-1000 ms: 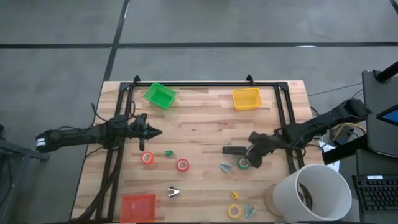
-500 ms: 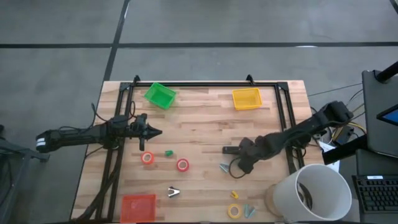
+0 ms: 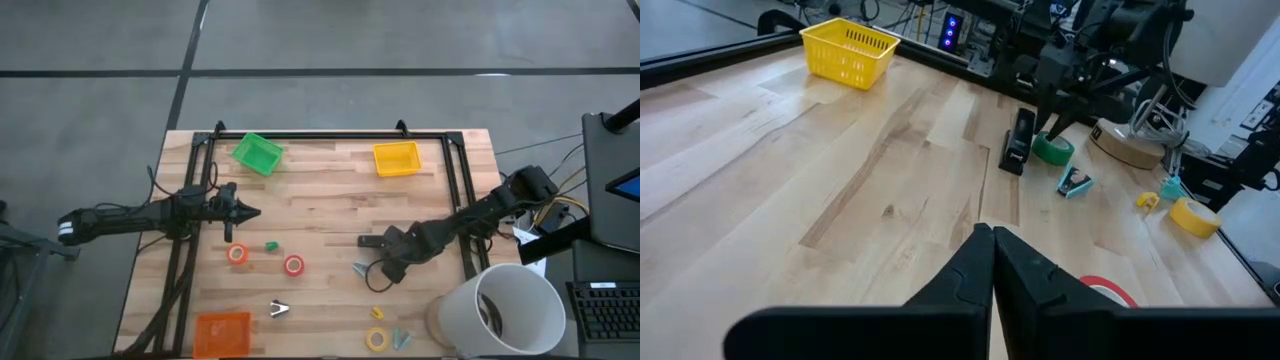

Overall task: Pick and place Stapler, Stapler remover, tape
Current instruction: Put the green tape into the yellow bin

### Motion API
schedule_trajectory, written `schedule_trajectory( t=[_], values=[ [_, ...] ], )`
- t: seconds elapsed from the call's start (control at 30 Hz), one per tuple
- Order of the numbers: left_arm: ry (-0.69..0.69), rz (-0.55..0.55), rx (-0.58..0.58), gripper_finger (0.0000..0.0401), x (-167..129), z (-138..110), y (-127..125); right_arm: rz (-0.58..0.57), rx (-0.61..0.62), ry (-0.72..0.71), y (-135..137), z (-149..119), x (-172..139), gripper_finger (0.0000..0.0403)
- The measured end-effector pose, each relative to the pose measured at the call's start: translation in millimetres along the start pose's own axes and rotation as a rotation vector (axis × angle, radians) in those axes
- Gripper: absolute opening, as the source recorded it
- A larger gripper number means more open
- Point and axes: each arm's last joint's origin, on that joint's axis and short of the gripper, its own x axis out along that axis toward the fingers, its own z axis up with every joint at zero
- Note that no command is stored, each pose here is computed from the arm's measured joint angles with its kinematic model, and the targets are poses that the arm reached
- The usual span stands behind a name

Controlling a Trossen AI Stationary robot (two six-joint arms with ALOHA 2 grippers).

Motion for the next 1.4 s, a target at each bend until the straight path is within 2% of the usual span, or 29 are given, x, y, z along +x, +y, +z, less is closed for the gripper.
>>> schedule_trajectory(
  t=[0.3, 0.63, 0.87, 1.0, 1.2, 1.4],
  values=[
    [0.001, 0.000, 0.000, 0.0012, 0.0, 0.0, 0.0, 0.028, -0.023, -0.017, 2.9, -2.0, -7.0, 0.0027],
    [0.001, 0.000, 0.000, 0.0012, 0.0, -0.1, 0.0, 0.088, -0.081, -0.058, 13.0, 5.4, -24.7, 0.0028],
    [0.002, 0.000, 0.000, 0.0012, 0.0, -0.1, 0.0, 0.080, -0.134, -0.240, 11.4, 25.4, -66.0, 0.0028],
    [0.003, 0.000, 0.000, 0.0012, 0.0, -0.3, 0.0, -0.002, -0.128, -0.351, -6.0, 37.8, -92.9, 0.0028],
    [0.003, 0.001, 0.000, 0.0012, 0.0, -0.4, 0.1, -0.067, -0.028, -0.496, -44.2, 60.5, -122.9, 0.0028],
    [0.003, 0.001, 0.000, 0.0012, 0.0, -0.2, 0.1, -0.178, 0.126, -0.516, -92.0, 81.2, -120.4, 0.0028]
  ],
)
